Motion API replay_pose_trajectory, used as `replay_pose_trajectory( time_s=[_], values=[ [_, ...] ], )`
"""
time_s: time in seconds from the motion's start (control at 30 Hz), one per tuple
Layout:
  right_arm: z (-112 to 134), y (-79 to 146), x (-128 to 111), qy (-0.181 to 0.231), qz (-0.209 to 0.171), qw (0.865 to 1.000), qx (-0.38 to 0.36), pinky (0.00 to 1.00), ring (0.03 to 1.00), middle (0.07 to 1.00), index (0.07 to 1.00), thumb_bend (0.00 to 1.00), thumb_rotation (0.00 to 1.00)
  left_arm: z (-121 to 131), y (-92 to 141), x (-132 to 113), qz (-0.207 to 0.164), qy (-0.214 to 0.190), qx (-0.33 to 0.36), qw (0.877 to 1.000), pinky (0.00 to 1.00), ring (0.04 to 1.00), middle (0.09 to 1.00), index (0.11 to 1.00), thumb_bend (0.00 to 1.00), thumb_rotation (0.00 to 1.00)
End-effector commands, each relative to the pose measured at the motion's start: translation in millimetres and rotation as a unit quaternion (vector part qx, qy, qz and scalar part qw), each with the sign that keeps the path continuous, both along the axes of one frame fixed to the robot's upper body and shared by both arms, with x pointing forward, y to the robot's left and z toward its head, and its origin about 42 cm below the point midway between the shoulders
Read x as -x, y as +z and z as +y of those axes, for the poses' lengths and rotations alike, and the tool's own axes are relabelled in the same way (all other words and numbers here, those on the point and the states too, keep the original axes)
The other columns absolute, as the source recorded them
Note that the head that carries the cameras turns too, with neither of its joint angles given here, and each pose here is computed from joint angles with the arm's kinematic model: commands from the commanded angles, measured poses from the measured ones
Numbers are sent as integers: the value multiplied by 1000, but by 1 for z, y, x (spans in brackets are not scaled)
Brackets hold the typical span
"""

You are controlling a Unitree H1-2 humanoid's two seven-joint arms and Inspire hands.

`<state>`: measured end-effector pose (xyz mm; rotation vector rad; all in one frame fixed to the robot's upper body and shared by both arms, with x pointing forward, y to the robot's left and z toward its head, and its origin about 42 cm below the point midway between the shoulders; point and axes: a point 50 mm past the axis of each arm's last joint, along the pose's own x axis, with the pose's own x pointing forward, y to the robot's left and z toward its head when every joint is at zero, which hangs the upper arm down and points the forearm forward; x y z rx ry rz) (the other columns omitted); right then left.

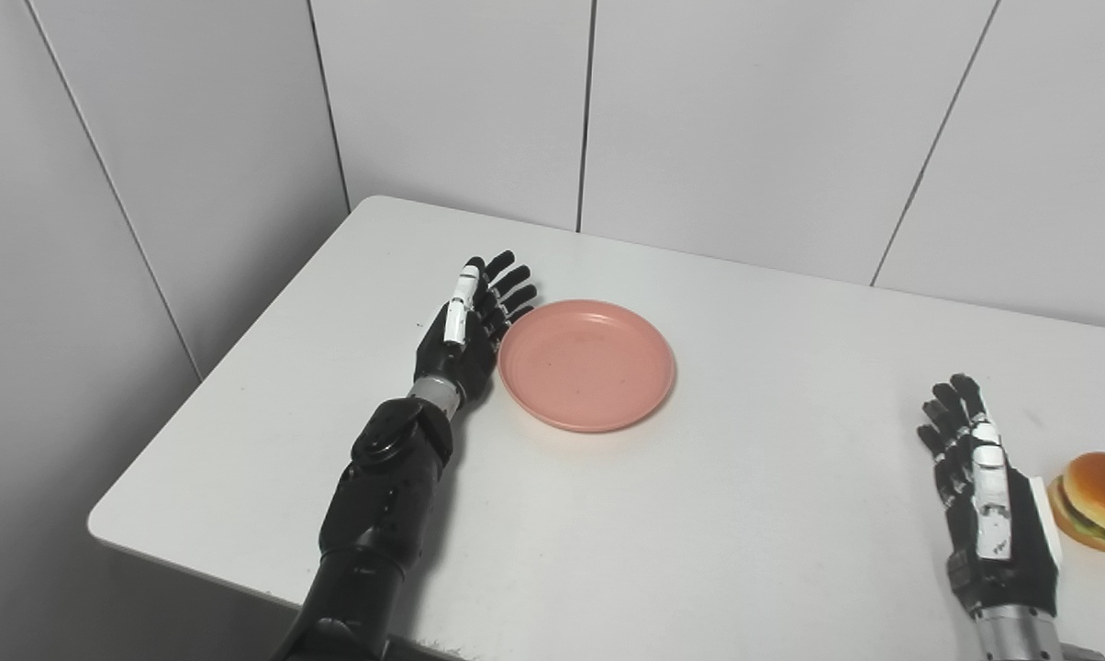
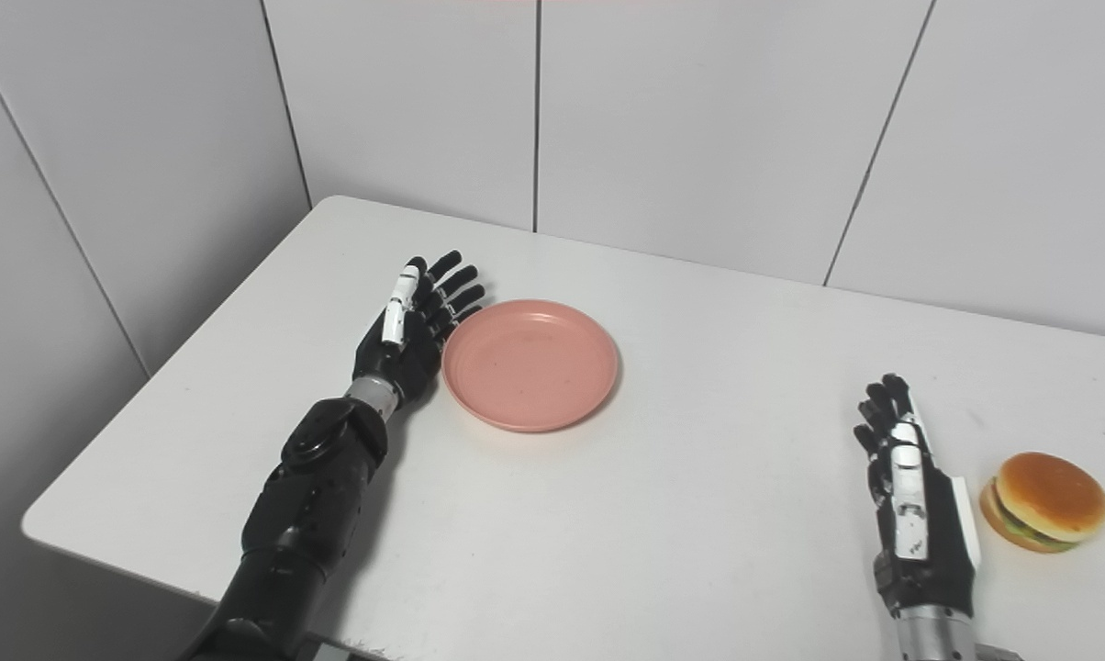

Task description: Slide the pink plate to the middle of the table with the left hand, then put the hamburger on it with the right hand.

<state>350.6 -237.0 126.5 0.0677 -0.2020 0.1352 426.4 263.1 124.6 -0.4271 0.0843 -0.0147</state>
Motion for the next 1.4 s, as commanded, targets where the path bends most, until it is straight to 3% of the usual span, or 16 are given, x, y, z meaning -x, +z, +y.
replay_pose_trajectory(
  time_s=[0.0,0.3,0.63,1.1,1.37],
  values=[
    [7,-20,12,-5,34,999,-7,950,945,936,941,303,1000,-16,-7,5,22,-26,12,999,881,871,876,865,364,1000],
    [14,-18,14,-7,37,999,-13,967,959,947,946,302,1000,-62,-3,21,26,-80,17,996,885,878,881,873,352,1000],
    [21,-18,14,-11,41,999,-23,985,960,950,948,319,995,-94,6,36,14,-124,32,992,882,880,887,877,347,1000],
    [27,-14,15,-16,48,999,-10,982,957,956,954,305,1000,-98,8,48,14,-138,40,990,915,901,901,891,362,1000],
    [25,-8,15,-18,24,1000,-3,965,953,948,945,313,1000,-96,5,49,11,-138,35,990,897,893,895,886,356,1000]
  ],
)
